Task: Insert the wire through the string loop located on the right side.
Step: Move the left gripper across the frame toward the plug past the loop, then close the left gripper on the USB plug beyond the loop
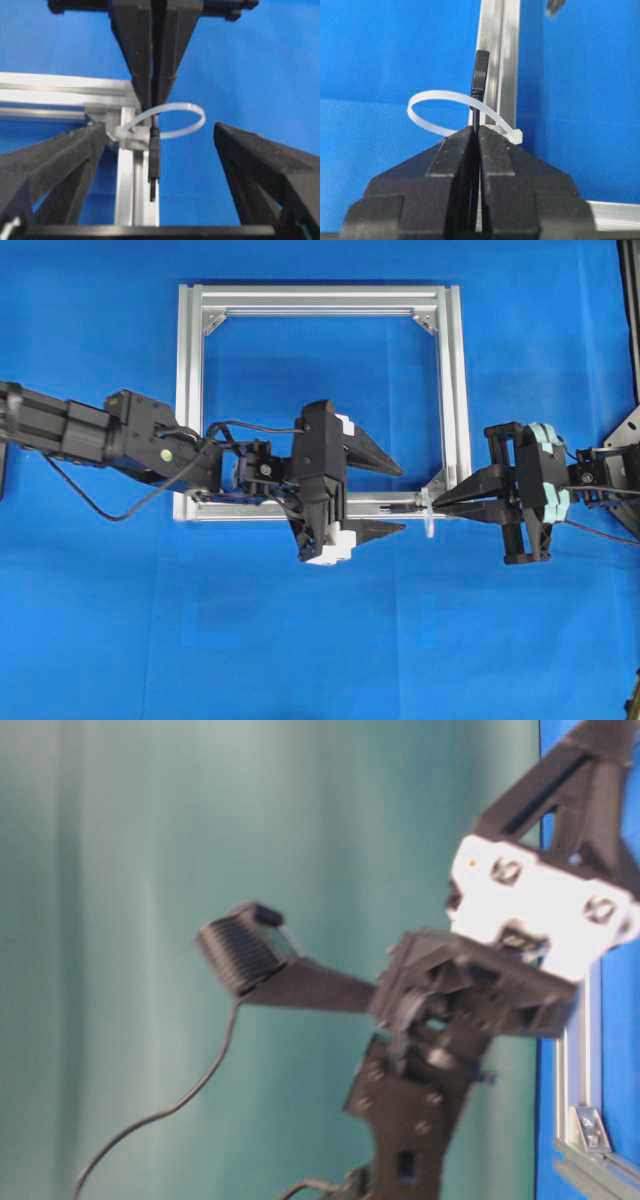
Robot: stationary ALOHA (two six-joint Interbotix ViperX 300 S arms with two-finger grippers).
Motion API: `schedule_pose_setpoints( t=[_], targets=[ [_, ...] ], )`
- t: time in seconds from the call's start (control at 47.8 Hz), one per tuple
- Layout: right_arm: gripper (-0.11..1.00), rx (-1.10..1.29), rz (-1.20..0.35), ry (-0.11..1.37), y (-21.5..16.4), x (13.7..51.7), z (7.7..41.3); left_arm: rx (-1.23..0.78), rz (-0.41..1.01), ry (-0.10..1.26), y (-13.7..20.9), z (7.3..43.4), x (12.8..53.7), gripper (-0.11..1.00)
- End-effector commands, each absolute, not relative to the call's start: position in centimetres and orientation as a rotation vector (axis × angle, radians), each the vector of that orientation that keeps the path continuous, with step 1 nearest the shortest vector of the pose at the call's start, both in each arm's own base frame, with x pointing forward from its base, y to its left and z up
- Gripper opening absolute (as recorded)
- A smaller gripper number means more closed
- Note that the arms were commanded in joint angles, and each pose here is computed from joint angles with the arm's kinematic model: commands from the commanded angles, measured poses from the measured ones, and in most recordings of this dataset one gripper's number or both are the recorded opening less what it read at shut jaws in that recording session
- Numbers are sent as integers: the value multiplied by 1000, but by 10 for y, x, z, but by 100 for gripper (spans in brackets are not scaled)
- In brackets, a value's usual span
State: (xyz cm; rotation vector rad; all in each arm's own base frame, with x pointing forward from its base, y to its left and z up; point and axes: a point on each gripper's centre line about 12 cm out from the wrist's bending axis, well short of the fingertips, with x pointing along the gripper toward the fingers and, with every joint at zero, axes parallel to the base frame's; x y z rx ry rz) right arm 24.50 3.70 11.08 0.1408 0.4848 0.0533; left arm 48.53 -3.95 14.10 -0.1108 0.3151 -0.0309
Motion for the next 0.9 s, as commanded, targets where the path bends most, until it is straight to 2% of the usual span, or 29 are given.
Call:
schedule_pose_setpoints(
  t=[0.0,0.167,0.878],
  targets=[
    [-4,144,55,458,38,251,117,-109,-31,290,-39,145,496,91],
    [-4,144,53,459,38,251,117,-108,-30,309,-40,131,503,91],
    [-4,142,57,459,38,251,117,-108,-30,356,-40,124,506,90]
  ],
)
